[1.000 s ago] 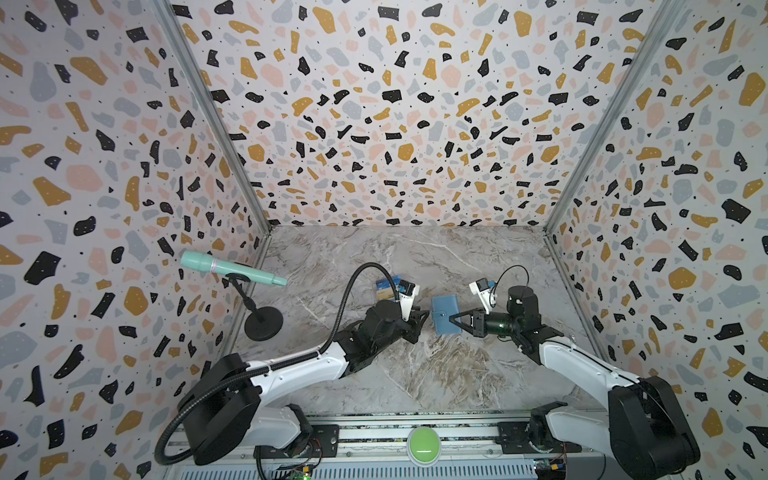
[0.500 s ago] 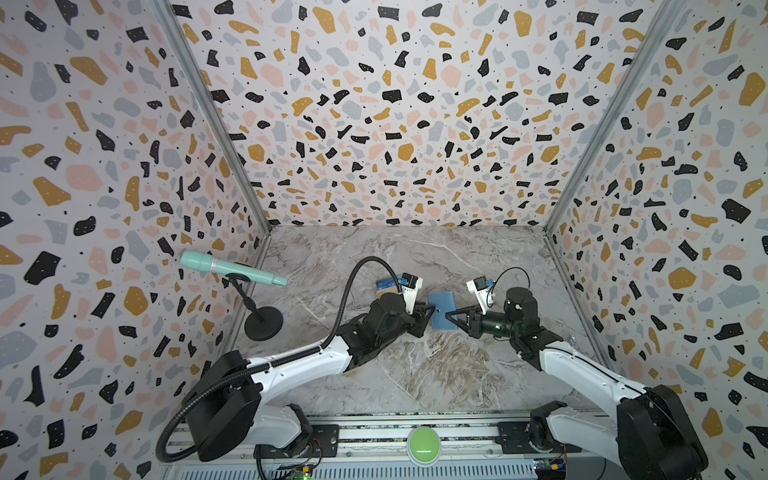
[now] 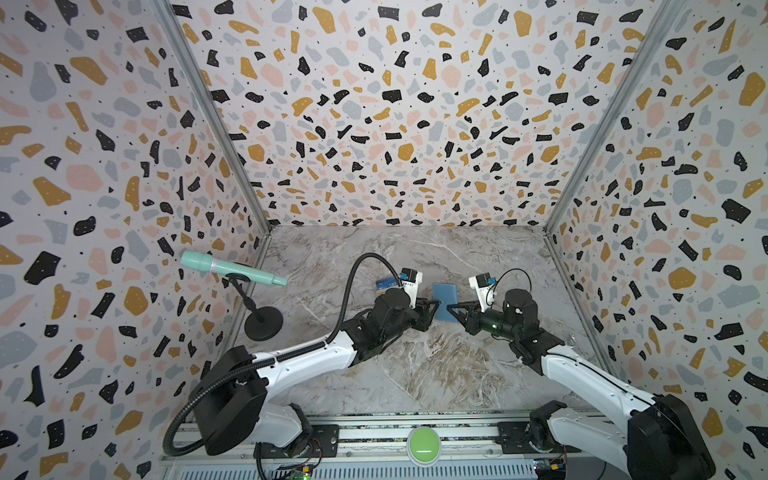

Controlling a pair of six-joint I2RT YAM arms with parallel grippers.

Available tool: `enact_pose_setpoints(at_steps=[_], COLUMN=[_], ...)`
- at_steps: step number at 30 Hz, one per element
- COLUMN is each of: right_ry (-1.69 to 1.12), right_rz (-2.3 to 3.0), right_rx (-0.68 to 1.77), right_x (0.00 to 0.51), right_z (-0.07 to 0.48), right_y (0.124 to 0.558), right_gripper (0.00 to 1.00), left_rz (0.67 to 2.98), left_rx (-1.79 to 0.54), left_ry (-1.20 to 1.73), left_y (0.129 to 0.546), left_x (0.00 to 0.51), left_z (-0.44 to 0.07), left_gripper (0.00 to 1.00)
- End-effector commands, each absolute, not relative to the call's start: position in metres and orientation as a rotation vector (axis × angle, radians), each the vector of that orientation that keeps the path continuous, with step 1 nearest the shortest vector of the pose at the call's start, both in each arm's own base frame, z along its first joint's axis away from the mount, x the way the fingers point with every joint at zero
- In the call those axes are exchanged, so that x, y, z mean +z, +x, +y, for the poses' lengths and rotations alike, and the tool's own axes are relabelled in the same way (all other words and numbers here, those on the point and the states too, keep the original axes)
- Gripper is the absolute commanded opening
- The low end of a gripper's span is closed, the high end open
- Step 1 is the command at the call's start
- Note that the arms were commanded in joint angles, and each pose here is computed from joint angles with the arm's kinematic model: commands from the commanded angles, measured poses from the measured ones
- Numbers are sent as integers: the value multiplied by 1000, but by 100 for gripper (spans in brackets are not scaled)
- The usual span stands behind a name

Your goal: Take the credit cards out of the card holder

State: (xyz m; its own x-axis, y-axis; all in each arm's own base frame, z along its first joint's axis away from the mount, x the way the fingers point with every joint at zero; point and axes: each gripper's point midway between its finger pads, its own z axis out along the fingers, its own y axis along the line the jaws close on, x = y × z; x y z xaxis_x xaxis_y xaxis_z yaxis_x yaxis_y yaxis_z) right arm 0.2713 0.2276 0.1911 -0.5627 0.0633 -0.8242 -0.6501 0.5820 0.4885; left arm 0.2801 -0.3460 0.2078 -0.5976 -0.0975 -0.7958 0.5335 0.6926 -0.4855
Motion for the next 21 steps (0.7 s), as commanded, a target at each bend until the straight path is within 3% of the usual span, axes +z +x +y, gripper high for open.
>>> enact_pose_setpoints(at_steps=[1,21], right_ry=[-486,-536], right_rz=[1861,1801], right_rx=[990,969], right_x=[220,233], right_z=[229,239], right_y=[277,275], right_gripper=[0,0], left_rz=[2009,2123], left_rx=[-958,-897], left_ry=[340,349], left_y=[281,291], left_x=[221,200], left_z=[-357,-370], left_gripper=[38,35])
